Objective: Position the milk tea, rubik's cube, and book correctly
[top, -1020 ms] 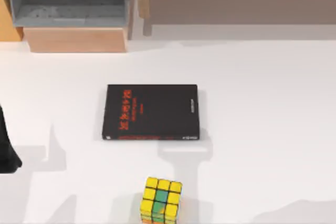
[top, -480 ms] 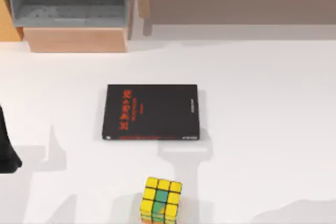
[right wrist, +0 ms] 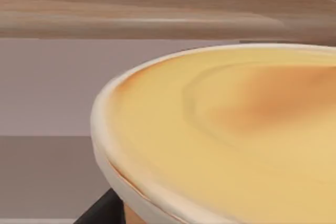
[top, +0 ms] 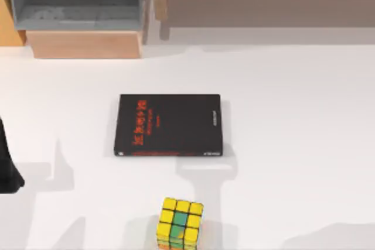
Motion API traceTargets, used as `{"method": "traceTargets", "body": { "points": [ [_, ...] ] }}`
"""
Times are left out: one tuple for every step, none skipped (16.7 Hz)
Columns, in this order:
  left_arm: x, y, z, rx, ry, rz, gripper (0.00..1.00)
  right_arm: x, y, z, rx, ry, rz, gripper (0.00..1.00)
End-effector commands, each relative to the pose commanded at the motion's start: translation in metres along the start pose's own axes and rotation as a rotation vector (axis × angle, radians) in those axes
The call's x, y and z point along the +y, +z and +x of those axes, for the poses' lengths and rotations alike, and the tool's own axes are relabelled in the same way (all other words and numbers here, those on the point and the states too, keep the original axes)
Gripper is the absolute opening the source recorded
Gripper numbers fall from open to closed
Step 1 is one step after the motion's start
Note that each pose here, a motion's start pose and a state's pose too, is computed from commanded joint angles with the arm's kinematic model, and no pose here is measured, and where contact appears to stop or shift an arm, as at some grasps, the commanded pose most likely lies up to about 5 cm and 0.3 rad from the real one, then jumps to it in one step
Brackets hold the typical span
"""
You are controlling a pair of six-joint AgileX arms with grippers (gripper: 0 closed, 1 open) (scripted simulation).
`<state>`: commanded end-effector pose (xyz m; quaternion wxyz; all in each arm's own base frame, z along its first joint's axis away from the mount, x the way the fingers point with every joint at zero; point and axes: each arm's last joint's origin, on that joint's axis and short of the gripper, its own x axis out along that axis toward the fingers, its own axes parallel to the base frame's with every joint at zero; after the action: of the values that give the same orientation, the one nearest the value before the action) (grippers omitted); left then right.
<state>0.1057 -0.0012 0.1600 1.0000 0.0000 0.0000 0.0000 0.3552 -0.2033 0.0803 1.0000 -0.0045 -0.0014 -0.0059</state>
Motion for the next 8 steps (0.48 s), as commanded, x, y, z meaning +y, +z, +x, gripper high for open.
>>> {"method": "traceTargets", "body": {
  "points": [
    [0.0000, 0.0000, 0.0000, 0.000, 0.000, 0.000, 1.00, 0.0000, 0.0000, 0.0000, 0.000, 0.000, 0.000, 1.00],
    [0.0000, 0.0000, 0.0000, 0.000, 0.000, 0.000, 1.00, 0.0000, 0.0000, 0.0000, 0.000, 0.000, 0.000, 1.00],
    [0.0000, 0.0000, 0.0000, 0.000, 0.000, 0.000, 1.00, 0.0000, 0.0000, 0.0000, 0.000, 0.000, 0.000, 1.00],
    [0.0000, 0.0000, 0.0000, 0.000, 0.000, 0.000, 1.00, 0.0000, 0.0000, 0.0000, 0.000, 0.000, 0.000, 1.00],
    [0.0000, 0.0000, 0.0000, 0.000, 0.000, 0.000, 1.00, 0.0004, 0.0000, 0.0001, 0.000, 0.001, 0.000, 1.00],
    [0.0000, 0.0000, 0.0000, 0.000, 0.000, 0.000, 1.00, 0.0003, 0.0000, -0.0008, 0.000, 0.001, 0.000, 1.00],
    [0.0000, 0.0000, 0.0000, 0.000, 0.000, 0.000, 1.00, 0.0003, 0.0000, -0.0040, 0.000, 0.001, 0.000, 1.00],
    [0.0000, 0.0000, 0.0000, 0.000, 0.000, 0.000, 1.00, 0.0002, -0.0003, -0.0089, 0.001, 0.001, 0.001, 1.00]
  ]
}}
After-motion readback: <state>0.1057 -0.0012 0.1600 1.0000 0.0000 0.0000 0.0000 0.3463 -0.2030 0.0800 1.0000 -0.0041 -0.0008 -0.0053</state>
